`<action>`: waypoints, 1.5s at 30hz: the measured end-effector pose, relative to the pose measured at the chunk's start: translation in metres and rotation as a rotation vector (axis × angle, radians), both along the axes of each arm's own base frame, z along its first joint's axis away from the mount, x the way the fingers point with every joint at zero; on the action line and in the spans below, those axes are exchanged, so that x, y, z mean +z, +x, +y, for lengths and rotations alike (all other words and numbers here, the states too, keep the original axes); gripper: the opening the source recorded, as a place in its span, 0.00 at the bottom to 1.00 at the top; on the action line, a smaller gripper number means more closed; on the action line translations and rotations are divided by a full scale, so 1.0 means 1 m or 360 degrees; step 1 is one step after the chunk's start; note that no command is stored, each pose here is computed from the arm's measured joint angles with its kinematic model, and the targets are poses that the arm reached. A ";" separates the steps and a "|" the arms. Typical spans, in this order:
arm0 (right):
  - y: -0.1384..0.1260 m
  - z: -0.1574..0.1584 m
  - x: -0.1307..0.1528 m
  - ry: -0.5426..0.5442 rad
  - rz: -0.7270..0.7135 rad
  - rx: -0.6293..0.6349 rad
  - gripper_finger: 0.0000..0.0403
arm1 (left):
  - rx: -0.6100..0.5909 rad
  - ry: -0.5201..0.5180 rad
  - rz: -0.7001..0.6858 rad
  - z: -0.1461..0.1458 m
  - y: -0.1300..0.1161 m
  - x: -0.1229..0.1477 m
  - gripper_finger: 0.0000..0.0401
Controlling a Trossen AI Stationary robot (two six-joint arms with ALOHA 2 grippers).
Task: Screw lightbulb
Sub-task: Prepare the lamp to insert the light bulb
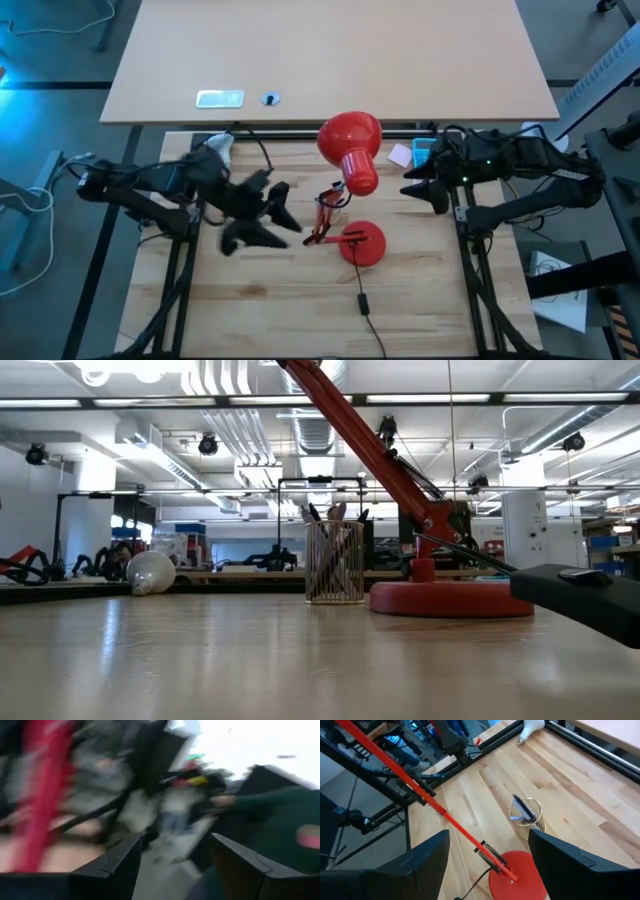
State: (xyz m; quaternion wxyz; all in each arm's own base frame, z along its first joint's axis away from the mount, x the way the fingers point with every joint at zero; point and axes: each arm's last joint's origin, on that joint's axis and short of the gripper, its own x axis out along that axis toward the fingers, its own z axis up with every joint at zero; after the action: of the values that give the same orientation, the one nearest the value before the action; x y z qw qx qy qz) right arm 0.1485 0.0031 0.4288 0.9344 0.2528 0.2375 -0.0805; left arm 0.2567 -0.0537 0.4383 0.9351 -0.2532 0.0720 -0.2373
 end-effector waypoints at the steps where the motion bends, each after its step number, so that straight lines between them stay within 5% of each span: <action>1: -0.001 0.000 0.000 -0.0003 -0.0002 -0.0007 0.67 | 0.0099 0.0041 0.0079 -0.001 0.003 -0.004 0.55; 8: -0.005 -0.001 0.001 -0.0002 -0.0012 -0.0026 0.69 | 0.0694 0.0436 0.0244 -0.023 0.002 -0.006 0.55; 14: -0.006 -0.001 -0.001 -0.0067 0.0027 -0.0006 0.70 | 0.0795 0.0662 0.0280 -0.047 0.021 -0.025 0.55; 33: -0.010 -0.001 -0.004 -0.0129 0.0104 0.0035 0.72 | 0.0917 0.0702 0.0337 -0.050 0.057 -0.051 0.55; 45: -0.011 -0.001 -0.004 -0.0135 0.0102 0.0039 0.70 | 0.1041 0.0675 0.0303 -0.039 0.047 -0.039 0.55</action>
State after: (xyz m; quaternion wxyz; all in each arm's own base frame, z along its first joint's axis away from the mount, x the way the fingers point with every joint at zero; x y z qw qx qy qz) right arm 0.1380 0.0022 0.4245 0.9372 0.2072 0.2668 -0.0870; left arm 0.3036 -0.0929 0.3992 0.9820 -0.0850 0.1212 0.1175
